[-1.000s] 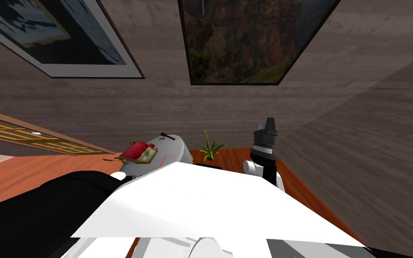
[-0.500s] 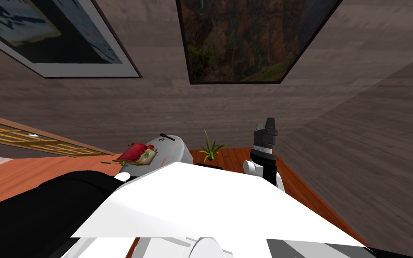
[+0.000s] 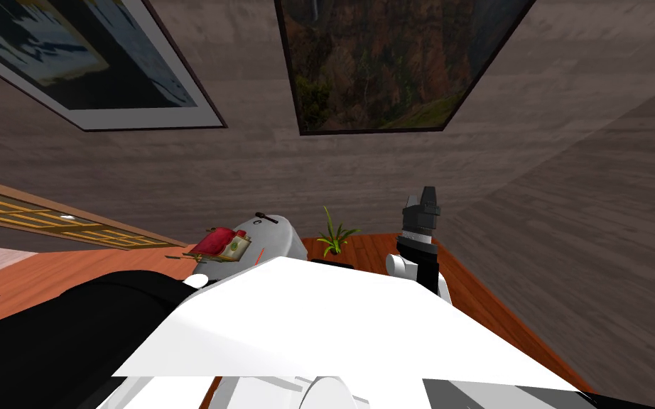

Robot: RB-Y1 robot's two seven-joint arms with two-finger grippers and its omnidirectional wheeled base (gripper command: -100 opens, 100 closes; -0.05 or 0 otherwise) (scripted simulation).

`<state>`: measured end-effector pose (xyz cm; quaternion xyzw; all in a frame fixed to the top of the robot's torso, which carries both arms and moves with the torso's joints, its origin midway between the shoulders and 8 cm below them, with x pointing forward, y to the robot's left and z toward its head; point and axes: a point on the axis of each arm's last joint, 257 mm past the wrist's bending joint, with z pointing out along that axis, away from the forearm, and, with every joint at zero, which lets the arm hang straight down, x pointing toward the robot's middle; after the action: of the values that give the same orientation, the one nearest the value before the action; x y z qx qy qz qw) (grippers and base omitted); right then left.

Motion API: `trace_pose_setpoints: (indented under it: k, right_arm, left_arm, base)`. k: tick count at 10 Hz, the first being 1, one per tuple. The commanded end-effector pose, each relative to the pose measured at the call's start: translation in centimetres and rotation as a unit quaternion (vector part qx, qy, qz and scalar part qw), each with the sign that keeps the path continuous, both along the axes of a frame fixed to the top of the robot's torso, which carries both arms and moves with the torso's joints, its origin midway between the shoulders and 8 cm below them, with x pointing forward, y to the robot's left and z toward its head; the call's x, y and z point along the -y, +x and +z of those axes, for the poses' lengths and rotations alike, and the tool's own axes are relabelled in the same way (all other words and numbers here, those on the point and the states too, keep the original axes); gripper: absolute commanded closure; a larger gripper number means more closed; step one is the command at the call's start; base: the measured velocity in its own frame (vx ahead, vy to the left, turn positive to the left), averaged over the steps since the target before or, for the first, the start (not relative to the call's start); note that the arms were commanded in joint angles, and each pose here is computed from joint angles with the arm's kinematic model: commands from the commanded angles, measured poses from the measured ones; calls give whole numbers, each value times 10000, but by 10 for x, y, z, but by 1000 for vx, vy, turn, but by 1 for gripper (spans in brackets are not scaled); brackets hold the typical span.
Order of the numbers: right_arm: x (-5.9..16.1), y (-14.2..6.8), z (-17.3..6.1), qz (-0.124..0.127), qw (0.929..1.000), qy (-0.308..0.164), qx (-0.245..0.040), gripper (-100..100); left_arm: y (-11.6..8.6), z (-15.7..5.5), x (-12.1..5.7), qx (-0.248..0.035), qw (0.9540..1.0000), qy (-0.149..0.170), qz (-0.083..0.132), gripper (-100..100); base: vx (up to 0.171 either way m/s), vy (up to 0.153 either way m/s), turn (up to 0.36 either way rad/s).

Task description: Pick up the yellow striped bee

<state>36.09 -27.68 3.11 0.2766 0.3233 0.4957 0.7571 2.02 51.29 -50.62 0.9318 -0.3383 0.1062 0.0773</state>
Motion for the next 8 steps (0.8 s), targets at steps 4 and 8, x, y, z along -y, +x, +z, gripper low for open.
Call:
trace_pose_setpoints:
  k: [4,8]
  right_arm:
    - [0,0,0,0,10000,0,0,0]
    - [0,0,0,0,10000,0,0,0]
  left_arm:
    - [1,9,-9,11,10000,37,-6,100]
    - [2,17,-16,8,10000,46,-16,0]
  base:
    - [1,-5,1]
    - [3,-21,9]
